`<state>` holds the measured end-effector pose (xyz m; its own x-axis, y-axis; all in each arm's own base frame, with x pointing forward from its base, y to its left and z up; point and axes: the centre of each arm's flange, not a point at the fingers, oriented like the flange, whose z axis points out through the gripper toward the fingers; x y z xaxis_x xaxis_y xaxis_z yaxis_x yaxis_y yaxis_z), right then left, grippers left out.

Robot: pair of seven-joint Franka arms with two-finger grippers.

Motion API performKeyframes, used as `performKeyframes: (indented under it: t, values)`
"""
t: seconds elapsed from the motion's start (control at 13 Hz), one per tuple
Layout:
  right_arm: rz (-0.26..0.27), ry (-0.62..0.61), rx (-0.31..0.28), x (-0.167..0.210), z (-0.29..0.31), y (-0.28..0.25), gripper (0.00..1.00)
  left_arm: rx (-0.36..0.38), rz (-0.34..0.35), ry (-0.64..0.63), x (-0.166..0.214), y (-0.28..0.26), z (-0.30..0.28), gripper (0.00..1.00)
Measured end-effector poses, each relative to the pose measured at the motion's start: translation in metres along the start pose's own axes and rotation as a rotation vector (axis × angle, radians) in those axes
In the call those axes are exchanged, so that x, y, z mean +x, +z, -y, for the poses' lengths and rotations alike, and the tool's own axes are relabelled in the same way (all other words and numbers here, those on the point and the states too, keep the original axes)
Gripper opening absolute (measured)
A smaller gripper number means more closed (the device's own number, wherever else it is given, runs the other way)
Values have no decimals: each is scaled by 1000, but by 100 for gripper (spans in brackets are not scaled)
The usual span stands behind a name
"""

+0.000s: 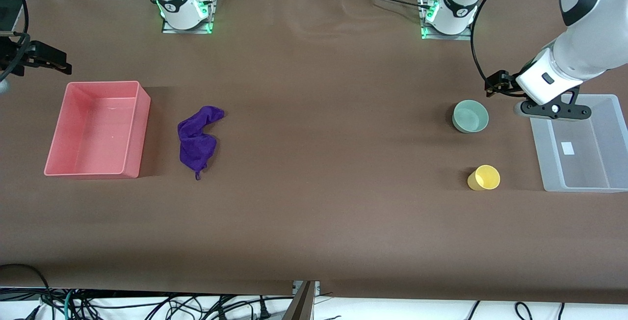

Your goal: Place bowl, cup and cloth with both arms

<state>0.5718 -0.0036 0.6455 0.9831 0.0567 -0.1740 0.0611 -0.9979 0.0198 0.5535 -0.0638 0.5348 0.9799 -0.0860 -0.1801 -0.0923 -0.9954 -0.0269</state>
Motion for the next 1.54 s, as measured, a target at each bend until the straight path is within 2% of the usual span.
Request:
performKeyframes:
  t: [0.15, 0.31, 0.46, 0.69, 0.85, 1.0, 1.31, 1.38, 1.54]
  values:
    - [10, 0, 1, 4, -1, 6, 100, -3, 6, -15, 1, 6, 8, 100]
    - [37, -1, 5, 16, -2, 22, 100, -8, -28, -17, 8, 28, 25, 100]
    - [73, -4, 10, 33, -2, 45, 100, -14, -67, 13, 13, 72, 55, 100]
    - [152, -15, 22, 72, 0, 111, 100, -20, -63, 48, 2, 153, 76, 100]
    - [159, -35, 28, 94, 11, 164, 100, -26, -31, 91, -15, 209, 72, 100]
    - [149, -63, 28, 106, 32, 220, 100, -35, 1, 190, -29, 256, 68, 100]
    - [109, -69, 16, 101, 80, 336, 100, -43, -43, 417, -21, 323, 95, 99]
    - [100, -75, 15, 96, 90, 361, 100, -41, -54, 455, -20, 334, 97, 96]
    - [78, -84, 18, 86, 101, 402, 100, -41, -58, 513, -22, 351, 94, 72]
